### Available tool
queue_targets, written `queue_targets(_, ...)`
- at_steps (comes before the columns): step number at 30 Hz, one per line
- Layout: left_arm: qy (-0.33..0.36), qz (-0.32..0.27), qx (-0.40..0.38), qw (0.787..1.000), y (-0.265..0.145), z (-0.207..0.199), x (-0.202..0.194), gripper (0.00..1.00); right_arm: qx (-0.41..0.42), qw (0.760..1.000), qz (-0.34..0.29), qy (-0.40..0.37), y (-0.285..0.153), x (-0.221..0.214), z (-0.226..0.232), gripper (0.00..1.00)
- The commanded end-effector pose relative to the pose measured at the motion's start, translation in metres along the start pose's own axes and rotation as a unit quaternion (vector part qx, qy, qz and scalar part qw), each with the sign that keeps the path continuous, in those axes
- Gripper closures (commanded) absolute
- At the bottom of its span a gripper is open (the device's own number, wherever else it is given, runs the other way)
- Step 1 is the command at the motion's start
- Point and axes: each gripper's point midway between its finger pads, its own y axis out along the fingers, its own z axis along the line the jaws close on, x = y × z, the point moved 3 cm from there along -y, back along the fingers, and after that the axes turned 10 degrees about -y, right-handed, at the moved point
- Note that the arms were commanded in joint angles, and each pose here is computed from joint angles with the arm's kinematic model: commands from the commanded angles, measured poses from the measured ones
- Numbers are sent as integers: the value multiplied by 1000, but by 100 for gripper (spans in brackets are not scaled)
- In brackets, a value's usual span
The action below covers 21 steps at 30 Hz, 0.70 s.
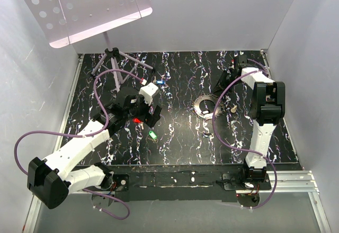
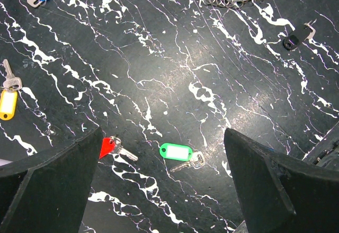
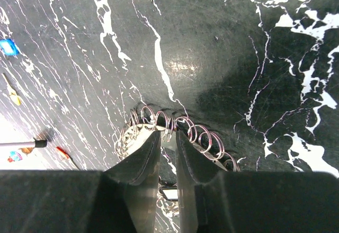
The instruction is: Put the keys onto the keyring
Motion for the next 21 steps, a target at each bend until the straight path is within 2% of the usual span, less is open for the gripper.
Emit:
queue_targets(1,5,-5,-3,1000,-2,0,3,0,11,1000,-16,-8,-6,7,13,76)
queue_targets(21,4,-5,-3,1000,-3,0,4,1,-18,1000,-13,5,-3,4,6,77)
